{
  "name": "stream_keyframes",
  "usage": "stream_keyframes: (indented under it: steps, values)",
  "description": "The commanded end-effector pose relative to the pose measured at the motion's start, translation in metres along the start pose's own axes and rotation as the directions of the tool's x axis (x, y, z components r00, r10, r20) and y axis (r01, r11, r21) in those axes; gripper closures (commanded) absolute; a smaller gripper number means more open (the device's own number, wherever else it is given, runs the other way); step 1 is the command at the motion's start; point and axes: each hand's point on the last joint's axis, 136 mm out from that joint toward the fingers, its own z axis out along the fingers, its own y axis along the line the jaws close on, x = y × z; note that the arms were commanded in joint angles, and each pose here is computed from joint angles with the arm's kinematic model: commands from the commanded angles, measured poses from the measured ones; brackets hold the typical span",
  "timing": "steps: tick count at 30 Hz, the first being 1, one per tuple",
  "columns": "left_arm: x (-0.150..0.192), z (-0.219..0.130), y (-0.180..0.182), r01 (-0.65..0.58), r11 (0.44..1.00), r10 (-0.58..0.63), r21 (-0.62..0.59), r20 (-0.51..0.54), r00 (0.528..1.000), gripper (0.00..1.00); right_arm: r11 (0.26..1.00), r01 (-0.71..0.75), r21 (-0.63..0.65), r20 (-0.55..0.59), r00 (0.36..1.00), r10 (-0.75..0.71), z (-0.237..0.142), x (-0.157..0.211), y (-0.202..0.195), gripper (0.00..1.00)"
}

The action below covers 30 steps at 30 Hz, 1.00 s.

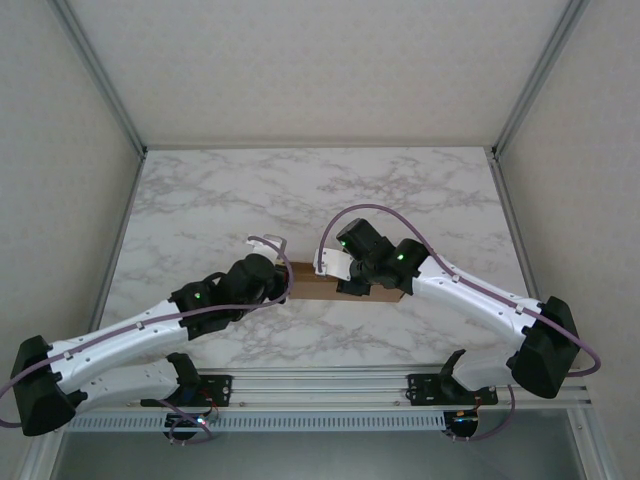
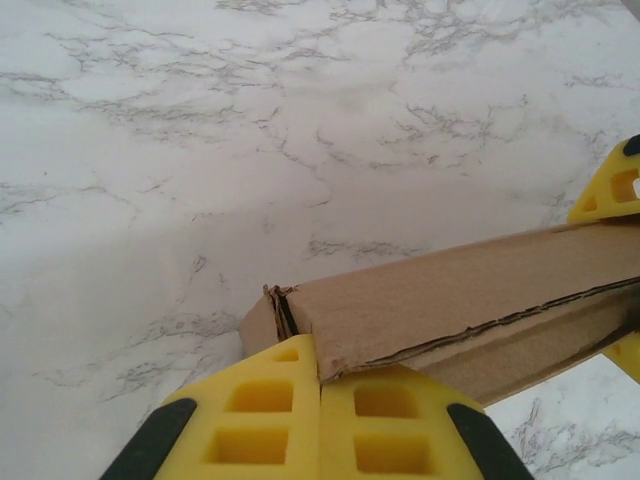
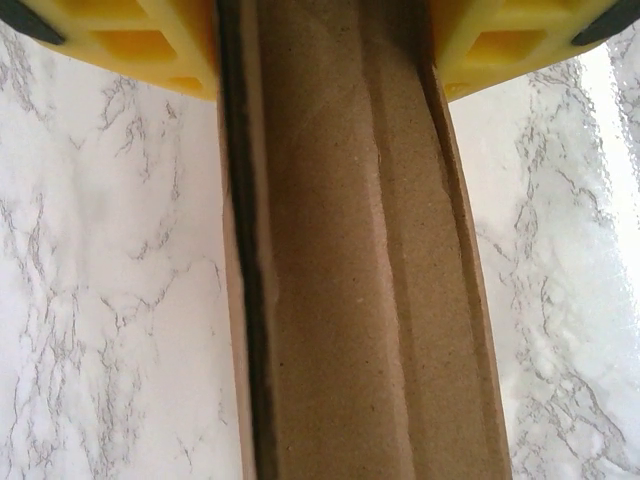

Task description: Fold the paper box

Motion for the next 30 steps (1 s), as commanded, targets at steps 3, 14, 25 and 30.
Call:
stream_keyframes:
  steps: [3,14,25,30]
  values:
    - [0.012,-0.007,0.028,-0.087,0.988,0.081,-0.131,-0.048,0.996,0.98,0.999,-0.051,-0.007,-0.055,0.997,0.050,0.009,0.015,0.003,0.55]
    - [0.013,-0.004,0.032,-0.096,0.982,0.088,-0.161,-0.055,0.995,0.98,0.999,-0.047,-0.014,-0.050,0.998,0.047,0.011,0.015,0.005,0.55]
    - [0.015,-0.001,0.030,-0.085,0.986,0.080,-0.144,-0.043,0.996,0.98,0.999,-0.051,-0.015,-0.042,0.998,0.050,0.010,0.015,0.006,0.55]
    - [0.031,0.007,0.026,-0.025,0.994,0.019,-0.102,-0.059,0.998,0.98,0.998,-0.059,-0.017,-0.045,0.997,0.058,0.011,0.015,0.007,0.55]
